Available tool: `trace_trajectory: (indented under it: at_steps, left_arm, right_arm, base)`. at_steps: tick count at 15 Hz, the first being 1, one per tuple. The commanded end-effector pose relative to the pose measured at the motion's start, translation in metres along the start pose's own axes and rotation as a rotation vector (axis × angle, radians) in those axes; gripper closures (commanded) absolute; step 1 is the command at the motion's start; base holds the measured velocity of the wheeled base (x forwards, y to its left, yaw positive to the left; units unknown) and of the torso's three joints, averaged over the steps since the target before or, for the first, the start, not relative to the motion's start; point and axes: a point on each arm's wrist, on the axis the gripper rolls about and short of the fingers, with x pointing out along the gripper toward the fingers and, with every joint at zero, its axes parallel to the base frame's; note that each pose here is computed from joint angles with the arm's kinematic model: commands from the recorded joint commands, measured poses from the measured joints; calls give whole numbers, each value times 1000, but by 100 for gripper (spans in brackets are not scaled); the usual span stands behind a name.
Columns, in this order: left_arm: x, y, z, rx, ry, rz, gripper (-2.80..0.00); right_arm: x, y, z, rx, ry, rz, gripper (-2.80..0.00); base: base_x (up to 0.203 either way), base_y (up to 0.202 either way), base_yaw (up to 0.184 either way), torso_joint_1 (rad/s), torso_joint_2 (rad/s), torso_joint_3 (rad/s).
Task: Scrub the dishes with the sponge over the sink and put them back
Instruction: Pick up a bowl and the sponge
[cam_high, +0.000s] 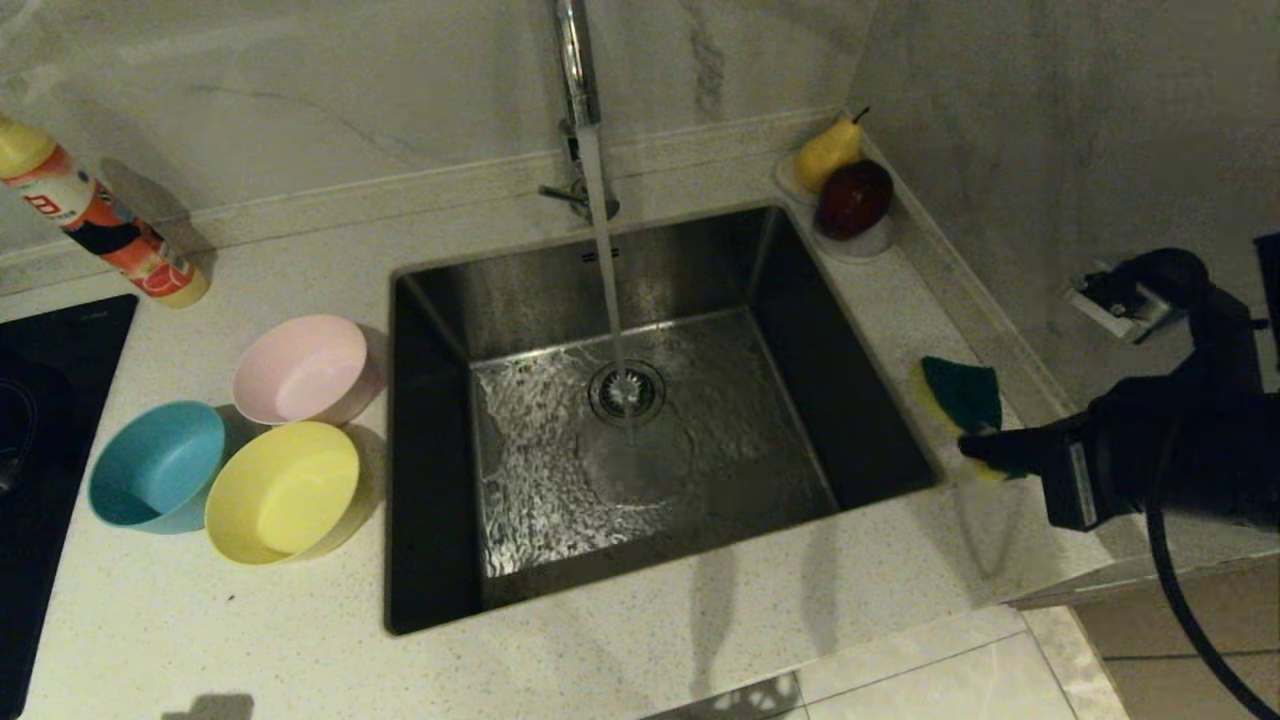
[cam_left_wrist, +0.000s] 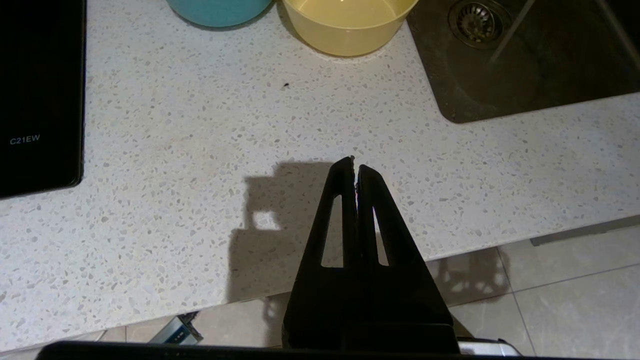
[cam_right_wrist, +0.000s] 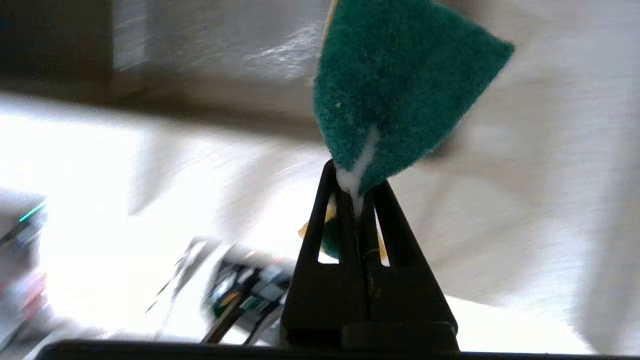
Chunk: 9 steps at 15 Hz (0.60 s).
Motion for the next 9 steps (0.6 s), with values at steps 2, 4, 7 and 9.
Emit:
trace_trajectory:
  at_steps: [2,4,7,9]
  left_arm:
    - [0,0,0,-1,3,1,0]
    - [0,0,0,-1,3,1,0]
    - [0,0,0,-1,3,1,0]
    - [0,0,0,-1,3,1,0]
  right_arm:
    - [-30,31,5,-59,-42,164,0]
    - [-36,44,4,-83,-47,214,0]
    - [-36,53,3,-50,-44,228,0]
    - [-35,55,3,-45,-38,236,0]
  base:
    - [0,0,0,0,0,0]
    - [0,0,0,0,0,0]
    - [0,0,0,0,0,0]
    - [0,0,0,0,0,0]
